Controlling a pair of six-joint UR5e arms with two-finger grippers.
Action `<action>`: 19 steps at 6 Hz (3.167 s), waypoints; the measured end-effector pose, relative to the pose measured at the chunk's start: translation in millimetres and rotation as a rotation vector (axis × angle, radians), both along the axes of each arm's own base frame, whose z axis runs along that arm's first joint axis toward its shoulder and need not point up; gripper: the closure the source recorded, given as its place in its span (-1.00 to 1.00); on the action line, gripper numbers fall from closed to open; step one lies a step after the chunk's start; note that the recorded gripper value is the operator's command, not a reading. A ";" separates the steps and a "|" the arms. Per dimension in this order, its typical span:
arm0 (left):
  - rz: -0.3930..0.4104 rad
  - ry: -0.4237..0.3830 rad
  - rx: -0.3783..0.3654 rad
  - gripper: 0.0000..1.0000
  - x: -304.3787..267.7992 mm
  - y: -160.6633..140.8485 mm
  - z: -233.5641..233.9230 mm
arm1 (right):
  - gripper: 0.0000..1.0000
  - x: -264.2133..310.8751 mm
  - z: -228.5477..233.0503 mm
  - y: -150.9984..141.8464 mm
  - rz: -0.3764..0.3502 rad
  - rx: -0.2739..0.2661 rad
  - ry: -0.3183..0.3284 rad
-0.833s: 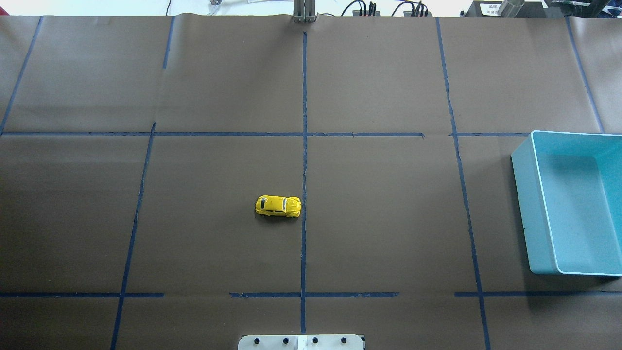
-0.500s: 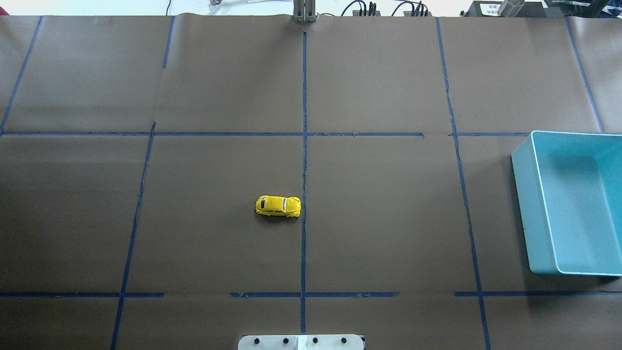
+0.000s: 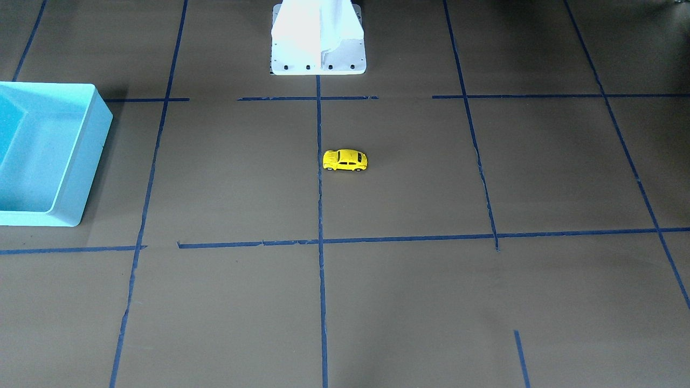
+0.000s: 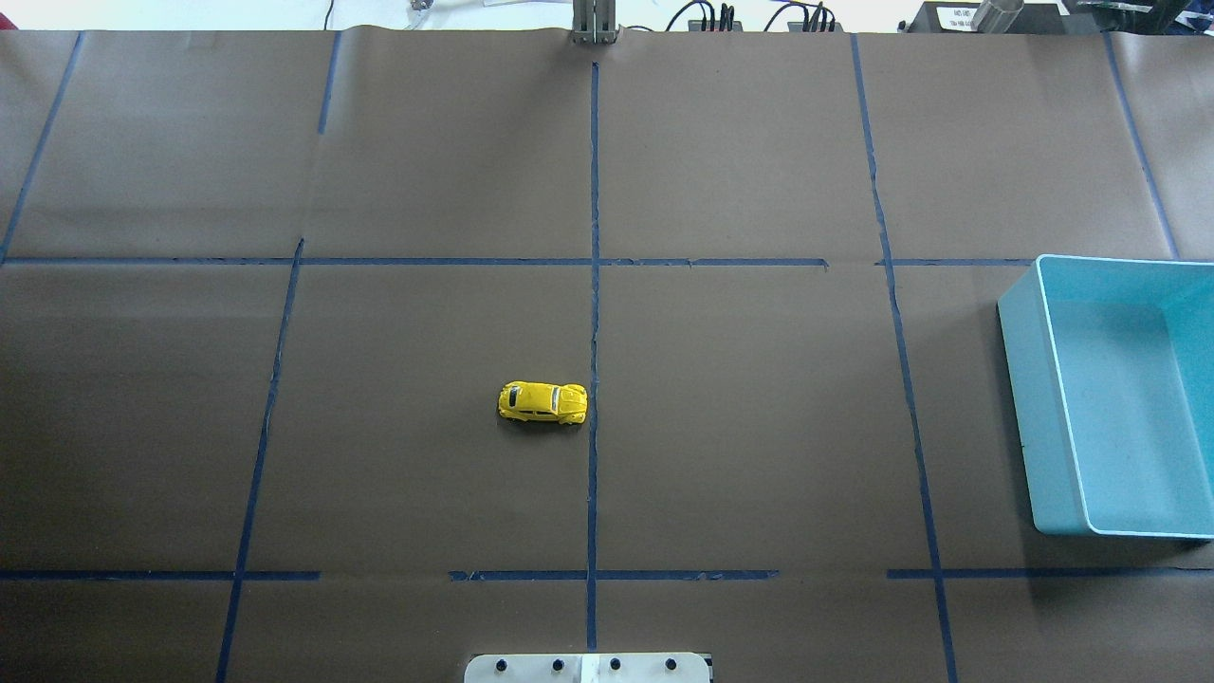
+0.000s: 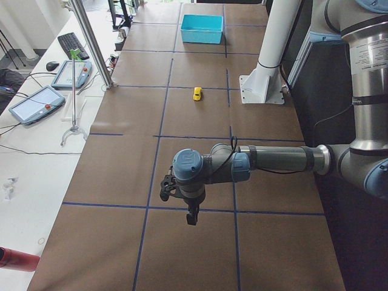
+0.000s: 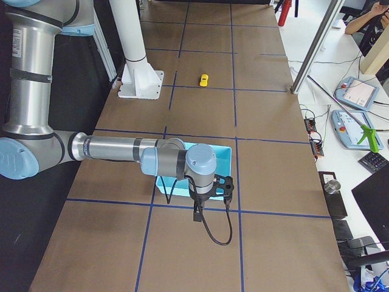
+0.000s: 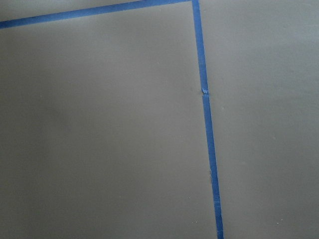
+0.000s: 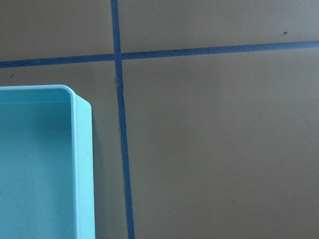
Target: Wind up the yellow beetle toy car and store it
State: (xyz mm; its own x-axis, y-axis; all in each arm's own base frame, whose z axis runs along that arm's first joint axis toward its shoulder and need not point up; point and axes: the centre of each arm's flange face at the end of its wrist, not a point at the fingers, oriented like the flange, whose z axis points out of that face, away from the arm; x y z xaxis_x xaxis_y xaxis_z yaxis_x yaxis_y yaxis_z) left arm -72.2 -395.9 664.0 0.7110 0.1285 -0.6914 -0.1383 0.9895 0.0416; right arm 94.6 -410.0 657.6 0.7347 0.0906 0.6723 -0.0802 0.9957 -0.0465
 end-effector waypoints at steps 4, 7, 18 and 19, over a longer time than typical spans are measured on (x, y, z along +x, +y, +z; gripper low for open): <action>0.000 -0.002 0.002 -1.00 -0.3 -0.8 -0.7 | -1.00 -8.0 3.9 9.4 -0.039 0.001 -0.051; 0.003 -0.030 0.013 -1.00 -2.2 -5.9 -3.9 | -1.00 -18.7 5.8 8.3 -0.084 -0.020 -0.038; 0.578 -0.085 0.538 -1.00 331.3 -129.1 -423.2 | -1.00 2.7 8.3 9.6 -0.125 0.044 0.015; 0.635 -0.053 0.630 -1.00 371.3 -109.1 -431.6 | -1.00 3.1 8.8 9.5 -0.127 0.044 0.021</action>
State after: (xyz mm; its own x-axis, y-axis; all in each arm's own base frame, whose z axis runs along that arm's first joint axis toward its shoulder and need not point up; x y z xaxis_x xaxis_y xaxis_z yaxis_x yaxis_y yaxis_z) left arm 299.1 -505.0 232.3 0.4056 0.8532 -0.3278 -0.6696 0.5215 0.5289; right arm 97.7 -400.5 666.4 0.7520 -0.0333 0.6583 0.0458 0.9990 -0.0018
